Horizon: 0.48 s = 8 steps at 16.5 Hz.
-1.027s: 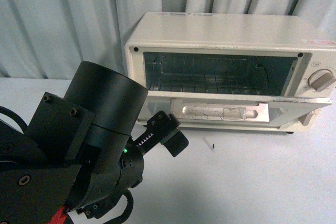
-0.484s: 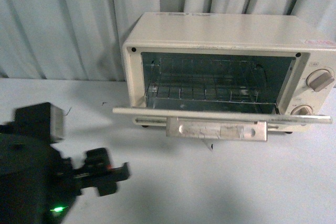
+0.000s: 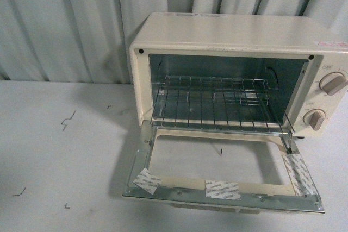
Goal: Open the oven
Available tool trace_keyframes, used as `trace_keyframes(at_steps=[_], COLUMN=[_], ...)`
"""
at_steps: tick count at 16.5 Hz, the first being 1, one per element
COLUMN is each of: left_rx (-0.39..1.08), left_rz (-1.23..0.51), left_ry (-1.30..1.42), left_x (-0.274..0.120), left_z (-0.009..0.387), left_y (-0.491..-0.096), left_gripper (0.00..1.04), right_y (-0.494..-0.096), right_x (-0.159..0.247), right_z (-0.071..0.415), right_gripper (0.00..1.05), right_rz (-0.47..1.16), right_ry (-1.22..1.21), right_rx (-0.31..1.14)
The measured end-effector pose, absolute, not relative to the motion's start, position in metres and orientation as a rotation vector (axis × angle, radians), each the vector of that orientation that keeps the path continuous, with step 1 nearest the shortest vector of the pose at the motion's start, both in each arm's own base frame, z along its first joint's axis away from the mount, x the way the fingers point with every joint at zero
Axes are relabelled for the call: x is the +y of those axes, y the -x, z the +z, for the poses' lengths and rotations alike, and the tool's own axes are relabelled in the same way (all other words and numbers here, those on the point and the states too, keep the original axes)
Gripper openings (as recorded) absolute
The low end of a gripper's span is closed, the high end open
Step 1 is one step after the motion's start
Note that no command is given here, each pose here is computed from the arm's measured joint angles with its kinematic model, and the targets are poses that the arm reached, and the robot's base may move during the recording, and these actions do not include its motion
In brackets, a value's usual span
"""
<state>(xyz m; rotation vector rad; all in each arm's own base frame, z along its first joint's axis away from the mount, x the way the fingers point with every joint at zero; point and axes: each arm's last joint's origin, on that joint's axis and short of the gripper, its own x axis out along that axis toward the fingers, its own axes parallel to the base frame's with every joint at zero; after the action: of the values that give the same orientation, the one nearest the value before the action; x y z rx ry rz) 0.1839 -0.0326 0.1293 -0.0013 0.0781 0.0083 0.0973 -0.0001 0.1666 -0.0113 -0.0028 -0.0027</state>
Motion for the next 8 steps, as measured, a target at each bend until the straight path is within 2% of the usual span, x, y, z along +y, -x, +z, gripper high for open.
trace_keyframes(at_steps=[2, 8], left_rx=[0.027, 0.004], left_rz=[-0.001, 0.003], left_ry=[0.013, 0.017], left_x=[-0.025, -0.013], left_z=[0.140, 0.154], left_y=[-0.173, -0.156], left_gripper=[0.02, 0.02], right_y=[-0.097, -0.097], right_x=[0.000, 0.000], right_z=[0.167, 0.167], right_gripper=[0.98, 0.98], right_rz=[-0.003, -0.003], right_ry=[0.011, 0.011], right_rx=[-0.003, -0.003])
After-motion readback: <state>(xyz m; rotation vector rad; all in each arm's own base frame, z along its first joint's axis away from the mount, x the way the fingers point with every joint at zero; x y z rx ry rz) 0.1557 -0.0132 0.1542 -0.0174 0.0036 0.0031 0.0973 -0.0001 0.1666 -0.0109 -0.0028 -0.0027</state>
